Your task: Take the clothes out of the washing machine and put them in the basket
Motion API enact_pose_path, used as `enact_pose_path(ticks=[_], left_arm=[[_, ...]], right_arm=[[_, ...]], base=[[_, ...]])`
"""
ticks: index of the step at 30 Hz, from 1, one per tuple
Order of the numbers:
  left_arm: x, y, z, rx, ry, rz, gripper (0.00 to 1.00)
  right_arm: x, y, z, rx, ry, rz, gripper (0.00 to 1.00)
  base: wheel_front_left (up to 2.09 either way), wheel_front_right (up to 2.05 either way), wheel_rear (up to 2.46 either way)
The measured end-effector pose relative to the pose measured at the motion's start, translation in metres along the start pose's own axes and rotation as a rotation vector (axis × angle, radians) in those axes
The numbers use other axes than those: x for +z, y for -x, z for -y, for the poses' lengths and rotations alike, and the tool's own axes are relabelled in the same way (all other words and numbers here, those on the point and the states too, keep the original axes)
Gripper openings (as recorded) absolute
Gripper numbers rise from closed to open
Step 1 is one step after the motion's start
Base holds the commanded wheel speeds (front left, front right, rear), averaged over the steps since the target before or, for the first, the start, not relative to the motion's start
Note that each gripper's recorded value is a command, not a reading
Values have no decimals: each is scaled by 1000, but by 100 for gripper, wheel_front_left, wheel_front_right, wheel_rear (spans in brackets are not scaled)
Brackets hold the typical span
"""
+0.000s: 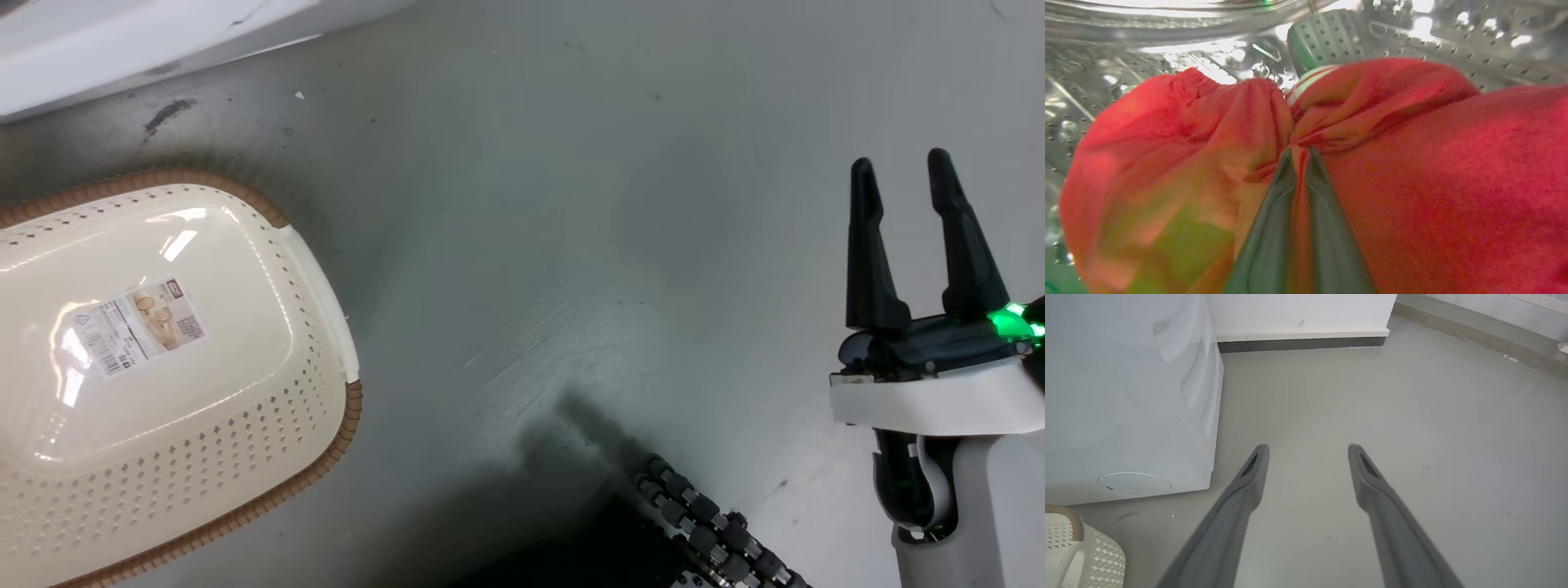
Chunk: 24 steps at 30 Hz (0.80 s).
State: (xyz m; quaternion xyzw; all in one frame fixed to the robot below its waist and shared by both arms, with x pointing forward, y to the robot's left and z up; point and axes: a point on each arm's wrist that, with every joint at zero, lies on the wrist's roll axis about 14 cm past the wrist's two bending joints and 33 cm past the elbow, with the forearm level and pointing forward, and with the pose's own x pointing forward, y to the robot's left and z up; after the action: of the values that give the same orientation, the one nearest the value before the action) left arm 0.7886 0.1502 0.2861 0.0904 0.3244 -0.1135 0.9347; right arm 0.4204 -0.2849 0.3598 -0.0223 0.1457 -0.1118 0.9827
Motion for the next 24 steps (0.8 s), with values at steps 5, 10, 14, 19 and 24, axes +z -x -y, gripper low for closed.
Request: enact_pose_path(ticks=[5, 10, 14, 19, 24], left_arm=[[7, 14, 13, -29, 23, 71, 0], [24, 42, 16, -34, 43, 182, 0], [25, 69, 32, -67, 82, 238, 0], [13, 110, 29, -56, 70, 282, 0], [14, 156, 35, -63, 77, 356, 0]], right_arm=[[13, -1, 5, -8, 22, 38, 100], [35, -1, 15, -33, 37, 103, 100], [48, 3, 31, -80, 22, 137, 100], [70, 5, 17, -38, 16, 202, 100], [91, 17, 8, -9, 10, 255, 100]], base=[[0, 0, 0], [0, 0, 0], [0, 0, 0], [0, 0, 0], [0, 0, 0]])
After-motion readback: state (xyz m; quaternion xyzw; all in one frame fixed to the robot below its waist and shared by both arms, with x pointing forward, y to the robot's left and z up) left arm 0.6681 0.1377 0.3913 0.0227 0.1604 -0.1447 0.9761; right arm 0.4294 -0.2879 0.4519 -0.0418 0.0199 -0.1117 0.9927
